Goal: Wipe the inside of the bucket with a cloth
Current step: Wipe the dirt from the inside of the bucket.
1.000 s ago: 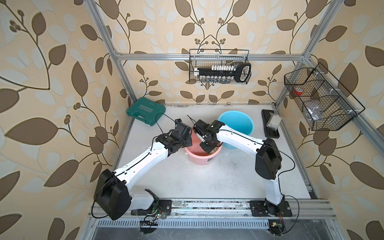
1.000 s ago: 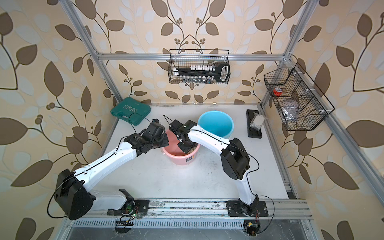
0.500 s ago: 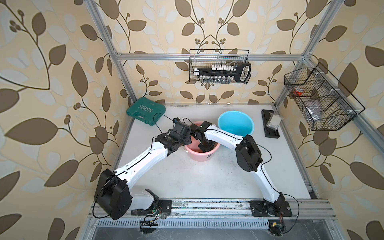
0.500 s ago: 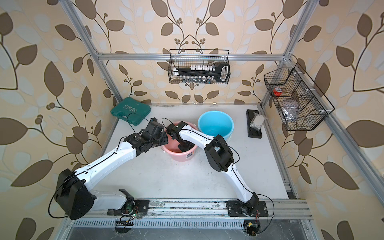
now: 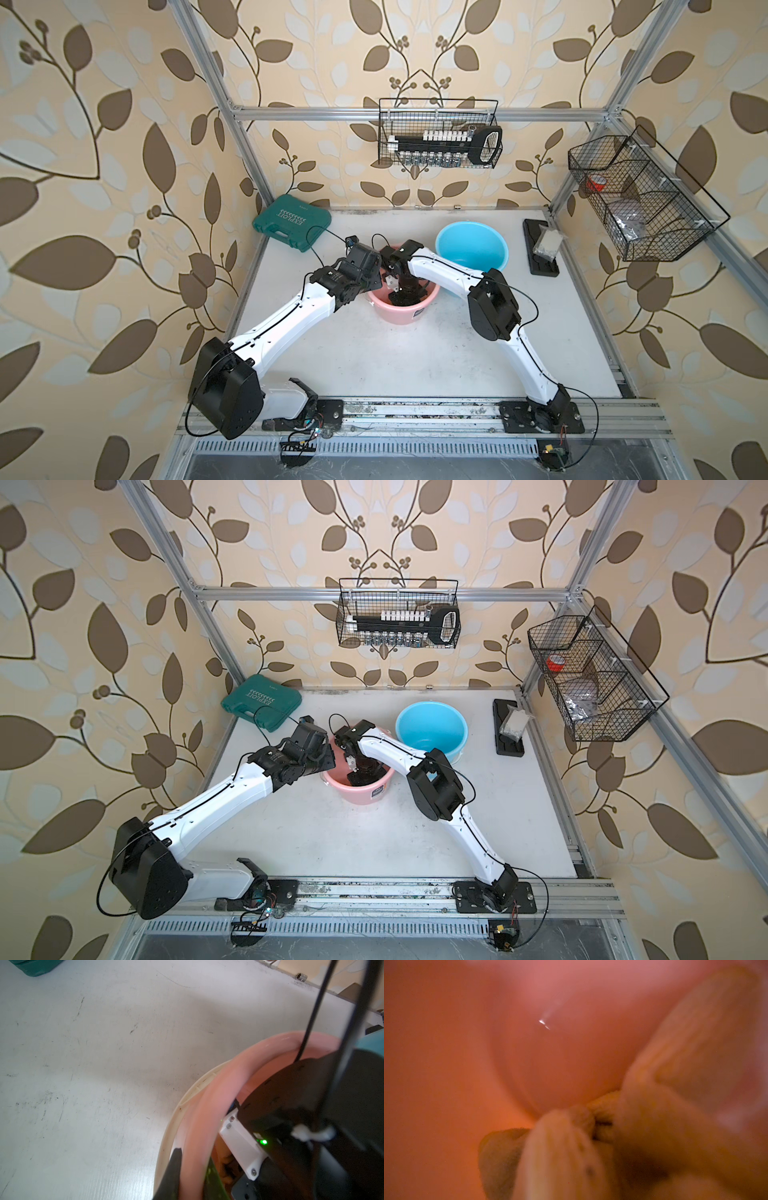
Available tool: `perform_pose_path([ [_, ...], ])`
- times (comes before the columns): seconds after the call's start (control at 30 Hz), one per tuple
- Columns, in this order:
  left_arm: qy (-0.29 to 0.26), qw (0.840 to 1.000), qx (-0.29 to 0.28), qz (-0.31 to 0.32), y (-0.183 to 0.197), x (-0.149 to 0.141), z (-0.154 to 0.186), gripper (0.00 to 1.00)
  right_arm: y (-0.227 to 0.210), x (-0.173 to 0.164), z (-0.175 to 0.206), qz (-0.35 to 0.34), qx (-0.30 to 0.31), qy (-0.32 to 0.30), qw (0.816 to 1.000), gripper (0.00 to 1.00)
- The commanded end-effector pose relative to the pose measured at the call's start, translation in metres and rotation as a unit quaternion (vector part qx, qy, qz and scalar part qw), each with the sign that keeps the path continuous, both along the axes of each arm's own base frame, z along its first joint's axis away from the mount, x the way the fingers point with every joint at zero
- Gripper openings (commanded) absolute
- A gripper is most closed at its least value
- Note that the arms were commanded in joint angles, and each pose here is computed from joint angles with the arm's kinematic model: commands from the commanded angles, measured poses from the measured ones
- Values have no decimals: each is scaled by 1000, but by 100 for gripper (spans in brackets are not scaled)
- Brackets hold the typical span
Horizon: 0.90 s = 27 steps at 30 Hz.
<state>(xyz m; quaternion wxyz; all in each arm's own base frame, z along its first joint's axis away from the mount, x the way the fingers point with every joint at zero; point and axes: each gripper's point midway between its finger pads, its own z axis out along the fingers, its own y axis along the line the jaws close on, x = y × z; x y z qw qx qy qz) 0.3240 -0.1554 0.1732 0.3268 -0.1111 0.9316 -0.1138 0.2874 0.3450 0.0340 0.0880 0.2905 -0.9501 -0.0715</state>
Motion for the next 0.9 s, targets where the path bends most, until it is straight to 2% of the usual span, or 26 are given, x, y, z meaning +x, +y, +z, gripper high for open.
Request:
perform_pose_path([
  [0.0,1,999,5,-32,-7,-7,9,0,57,-19,1,3,128,66,990,0],
  [0.3,5,999,1,-32,-5,-12,5,0,107,0,55,-41,268,69,960,0],
  [0.53,3,999,5,-33,-3,-15,6,0,113,40,89,-111,338,28,934,0],
  [0.63,5,999,6,-34,-3,-15,4,0,114,48,101,-133,366,31,920,0],
  [0.73,7,999,8,-34,-3,-14,2,0,117,39,99,-123,363,48,922,0],
  [0.87,4,999,14,-35,-3,-11,5,0,114,14,91,-87,335,63,936,0],
])
